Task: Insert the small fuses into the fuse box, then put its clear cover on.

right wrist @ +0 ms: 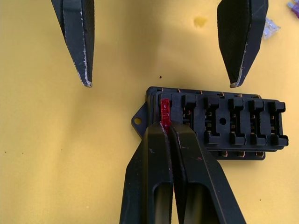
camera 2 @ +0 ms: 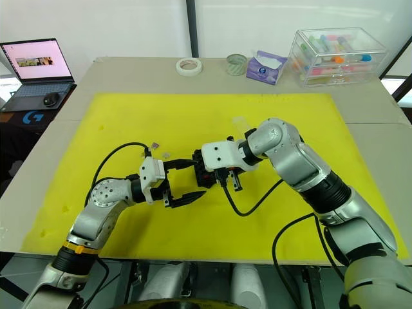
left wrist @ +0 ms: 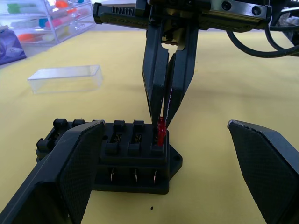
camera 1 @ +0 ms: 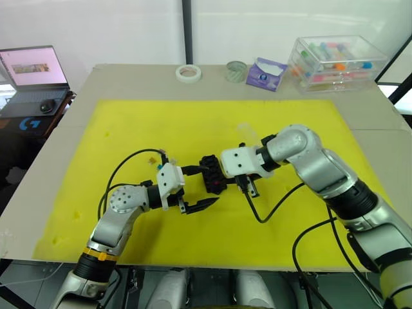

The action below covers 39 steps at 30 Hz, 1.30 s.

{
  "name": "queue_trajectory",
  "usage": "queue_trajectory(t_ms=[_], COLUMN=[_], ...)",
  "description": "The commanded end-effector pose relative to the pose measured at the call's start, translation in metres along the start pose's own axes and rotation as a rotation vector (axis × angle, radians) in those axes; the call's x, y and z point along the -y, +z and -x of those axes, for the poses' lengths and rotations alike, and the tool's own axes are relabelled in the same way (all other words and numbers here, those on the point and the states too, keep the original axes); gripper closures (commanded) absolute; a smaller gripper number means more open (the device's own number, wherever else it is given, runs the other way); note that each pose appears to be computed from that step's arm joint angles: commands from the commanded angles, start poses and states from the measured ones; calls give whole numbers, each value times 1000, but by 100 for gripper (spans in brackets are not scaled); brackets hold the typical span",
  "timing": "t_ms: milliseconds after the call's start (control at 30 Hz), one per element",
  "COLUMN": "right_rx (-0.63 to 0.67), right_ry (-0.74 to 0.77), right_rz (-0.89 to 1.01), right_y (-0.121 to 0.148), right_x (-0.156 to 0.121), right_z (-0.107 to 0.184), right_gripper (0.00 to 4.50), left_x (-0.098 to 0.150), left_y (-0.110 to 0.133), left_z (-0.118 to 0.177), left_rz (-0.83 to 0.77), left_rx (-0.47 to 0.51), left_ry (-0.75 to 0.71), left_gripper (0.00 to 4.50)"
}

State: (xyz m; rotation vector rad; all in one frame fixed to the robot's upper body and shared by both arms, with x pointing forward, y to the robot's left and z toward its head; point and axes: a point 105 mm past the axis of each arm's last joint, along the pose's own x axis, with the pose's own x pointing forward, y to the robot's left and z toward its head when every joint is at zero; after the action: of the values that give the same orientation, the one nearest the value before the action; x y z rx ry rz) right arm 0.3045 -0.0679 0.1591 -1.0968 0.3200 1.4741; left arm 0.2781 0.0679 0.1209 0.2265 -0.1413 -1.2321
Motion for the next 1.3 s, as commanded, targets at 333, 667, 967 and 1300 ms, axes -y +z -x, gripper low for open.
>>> queue_trajectory(t_ms=[333, 667, 967, 1300], right_rx=[-45, -66, -68, -50], right_ry=[58, 115, 109, 65], right_rz=[55, 77, 49, 61], right_y=[4, 4, -1, 6], right_x=[5, 5, 8, 14], right_z=[-3, -6, -10, 0], right_gripper=[450, 450, 450, 450], left_x=[2, 3, 3, 2], left_y=[5, 3, 2, 3], left_z=[-3, -5, -4, -4], left_rz=[-2, 4, 5, 7], left_rx=[29, 27, 24, 27], left_ry=[-1, 0, 5, 5], left_gripper=[7, 7, 7, 7])
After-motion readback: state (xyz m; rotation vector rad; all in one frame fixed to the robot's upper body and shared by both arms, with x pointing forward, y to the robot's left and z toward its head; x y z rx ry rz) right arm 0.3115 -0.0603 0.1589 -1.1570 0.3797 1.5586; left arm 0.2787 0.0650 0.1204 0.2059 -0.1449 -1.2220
